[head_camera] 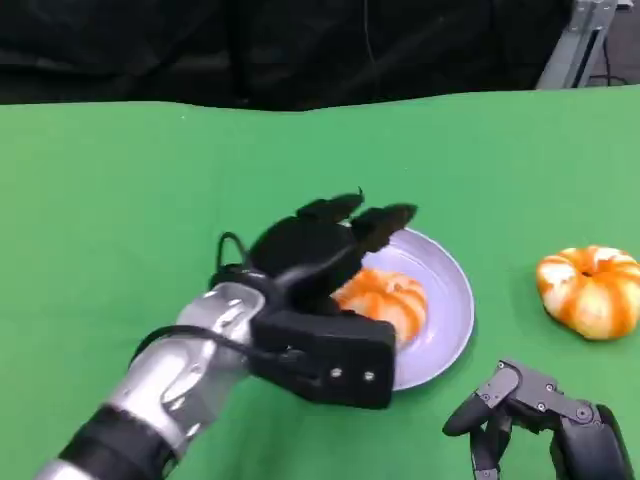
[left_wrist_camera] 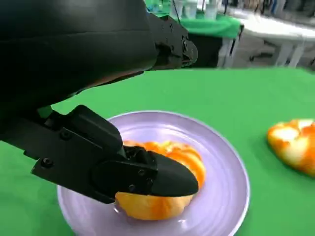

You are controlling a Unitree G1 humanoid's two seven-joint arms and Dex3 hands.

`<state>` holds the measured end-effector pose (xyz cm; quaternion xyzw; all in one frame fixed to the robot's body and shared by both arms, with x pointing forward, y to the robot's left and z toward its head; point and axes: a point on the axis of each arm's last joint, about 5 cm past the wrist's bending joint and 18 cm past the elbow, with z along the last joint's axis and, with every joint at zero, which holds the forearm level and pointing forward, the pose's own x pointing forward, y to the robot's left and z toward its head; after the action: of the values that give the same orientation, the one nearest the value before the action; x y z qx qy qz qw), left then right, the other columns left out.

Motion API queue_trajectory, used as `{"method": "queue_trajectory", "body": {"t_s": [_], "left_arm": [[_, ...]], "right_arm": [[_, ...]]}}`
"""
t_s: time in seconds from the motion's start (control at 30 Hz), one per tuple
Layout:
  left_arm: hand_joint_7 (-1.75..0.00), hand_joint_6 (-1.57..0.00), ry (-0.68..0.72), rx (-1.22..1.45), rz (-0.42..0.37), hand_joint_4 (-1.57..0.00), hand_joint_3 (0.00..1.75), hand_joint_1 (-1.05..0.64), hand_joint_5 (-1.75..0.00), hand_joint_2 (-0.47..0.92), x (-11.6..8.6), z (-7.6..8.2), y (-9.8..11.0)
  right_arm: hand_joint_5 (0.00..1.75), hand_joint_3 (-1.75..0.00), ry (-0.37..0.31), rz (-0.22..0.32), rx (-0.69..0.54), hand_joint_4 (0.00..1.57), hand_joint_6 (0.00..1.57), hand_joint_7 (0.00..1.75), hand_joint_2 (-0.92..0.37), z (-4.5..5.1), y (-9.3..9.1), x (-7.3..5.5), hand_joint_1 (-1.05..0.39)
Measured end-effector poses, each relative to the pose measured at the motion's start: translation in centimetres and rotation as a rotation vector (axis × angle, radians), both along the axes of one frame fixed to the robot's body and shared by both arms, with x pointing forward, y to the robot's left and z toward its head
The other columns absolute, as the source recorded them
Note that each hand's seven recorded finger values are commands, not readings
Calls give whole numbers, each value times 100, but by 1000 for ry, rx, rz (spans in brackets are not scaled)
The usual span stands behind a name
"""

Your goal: Grasp the bread from the table and place it into the plate.

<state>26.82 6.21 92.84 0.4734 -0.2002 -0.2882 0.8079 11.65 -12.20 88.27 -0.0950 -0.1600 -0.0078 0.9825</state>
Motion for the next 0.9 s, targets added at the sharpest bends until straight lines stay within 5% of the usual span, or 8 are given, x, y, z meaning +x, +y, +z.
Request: {"method": "queue_trajectory", "body": {"t_s": [0.1, 0.2, 0.3, 0.73, 0.77, 0.83, 0.9], "left_arm": [[-12, -28, 10, -120, 20, -30, 31, -59, -20, 92, -80, -21, 159], [-13, -38, 7, -206, 48, -30, 33, -55, -60, 92, -146, -26, 297], [-16, -51, 4, -300, 67, -41, 26, -48, -76, 92, -252, -55, 470], [-34, -81, 82, -657, 211, -60, 25, -23, -108, 92, -723, -245, 949], [-47, -90, 90, -660, 222, -69, 36, -9, -116, 86, -748, -257, 971], [-75, -90, 120, -721, 244, -78, 84, 4, -124, 62, -815, -285, 1031], [-83, -89, 157, -801, 276, -80, 97, 6, -125, 56, -907, -339, 1086]], "right_arm": [[175, -143, 0, 1, 0, 88, 81, 137, -31, 3, -2, -2, 10], [175, -143, -3, 2, 3, 89, 81, 136, -31, 8, 2, 1, 8], [174, -142, -1, -1, 6, 89, 81, 136, -30, 8, 6, 0, 8], [173, -141, -8, -8, -15, 89, 82, 135, -30, 8, 11, 2, 8], [173, -140, -9, -8, -17, 89, 82, 135, -30, 10, 12, 5, 7], [174, -138, -14, -4, -17, 90, 82, 135, -31, 14, 17, 12, 7], [174, -137, -13, -6, -15, 90, 82, 135, -31, 13, 14, 9, 7]]}}
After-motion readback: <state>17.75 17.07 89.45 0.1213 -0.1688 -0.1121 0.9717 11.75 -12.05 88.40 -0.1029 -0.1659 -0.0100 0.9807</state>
